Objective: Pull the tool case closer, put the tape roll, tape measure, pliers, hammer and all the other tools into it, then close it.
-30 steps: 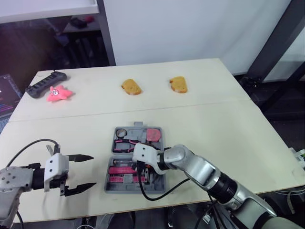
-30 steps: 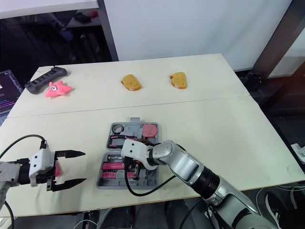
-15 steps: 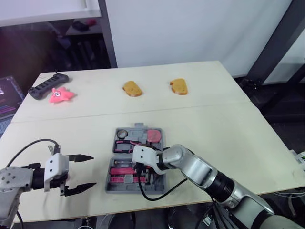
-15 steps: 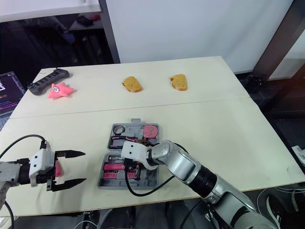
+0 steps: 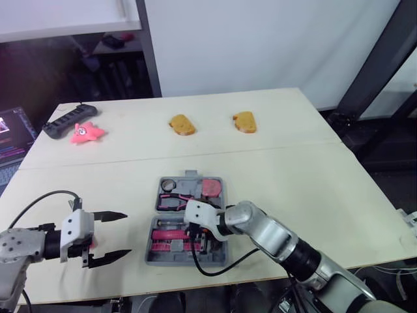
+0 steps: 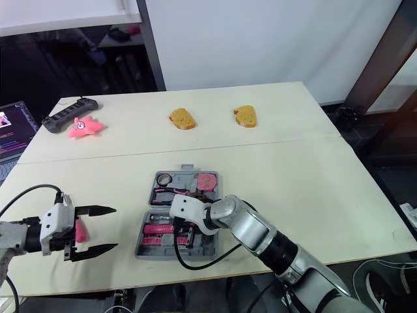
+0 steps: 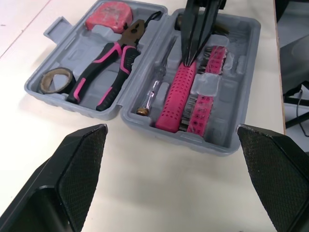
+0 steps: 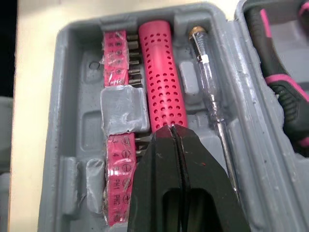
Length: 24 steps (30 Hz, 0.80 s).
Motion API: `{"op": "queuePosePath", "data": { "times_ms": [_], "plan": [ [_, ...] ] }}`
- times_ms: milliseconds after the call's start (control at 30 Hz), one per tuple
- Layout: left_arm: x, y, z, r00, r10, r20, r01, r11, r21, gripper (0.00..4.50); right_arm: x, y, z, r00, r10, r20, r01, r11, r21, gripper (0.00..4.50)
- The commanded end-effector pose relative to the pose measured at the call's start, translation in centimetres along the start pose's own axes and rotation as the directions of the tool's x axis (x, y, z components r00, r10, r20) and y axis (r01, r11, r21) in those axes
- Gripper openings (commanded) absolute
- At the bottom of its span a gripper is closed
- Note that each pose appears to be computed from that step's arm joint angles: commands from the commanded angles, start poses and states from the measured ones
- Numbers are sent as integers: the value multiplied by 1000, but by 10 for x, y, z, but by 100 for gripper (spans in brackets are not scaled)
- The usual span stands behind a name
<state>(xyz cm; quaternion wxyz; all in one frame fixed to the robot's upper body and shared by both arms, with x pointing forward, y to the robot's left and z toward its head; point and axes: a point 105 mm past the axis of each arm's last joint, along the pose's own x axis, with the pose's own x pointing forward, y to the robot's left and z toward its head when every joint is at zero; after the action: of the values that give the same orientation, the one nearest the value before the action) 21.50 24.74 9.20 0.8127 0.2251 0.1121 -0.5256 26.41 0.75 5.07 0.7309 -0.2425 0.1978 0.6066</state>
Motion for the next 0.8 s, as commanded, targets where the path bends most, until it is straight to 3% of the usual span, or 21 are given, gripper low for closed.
{"op": "queuePosePath", "data": {
  "times_ms": [33, 200, 467, 600, 700, 800],
  "plan": [
    [0, 3, -1, 1000, 10, -11, -10, 1000, 6, 450, -38, -5, 36, 984, -25, 178, 41, 995, -88, 2],
    [2, 7, -4, 1000, 28, -8, -28, 1000, -4, 450, -74, -17, 18, 983, -120, 142, 126, 991, -36, 2],
    [-6, 18, -4, 996, 90, -6, -90, 996, -19, 450, -133, -10, 7, 961, -206, 185, 199, 978, 55, 2],
    [-28, 31, -11, 985, 165, -41, -167, 985, -47, 450, -178, -12, -26, 939, -327, 111, 303, 934, 189, 2],
    [-55, 42, -20, 965, 243, -95, -250, 966, -70, 450, -210, -5, -53, 917, -397, 32, 373, 885, 278, 82],
    [-93, 49, -40, 921, 338, -191, -361, 928, -96, 450, -245, 8, -82, 877, -476, -68, 469, 814, 342, 233]
  ]
}}
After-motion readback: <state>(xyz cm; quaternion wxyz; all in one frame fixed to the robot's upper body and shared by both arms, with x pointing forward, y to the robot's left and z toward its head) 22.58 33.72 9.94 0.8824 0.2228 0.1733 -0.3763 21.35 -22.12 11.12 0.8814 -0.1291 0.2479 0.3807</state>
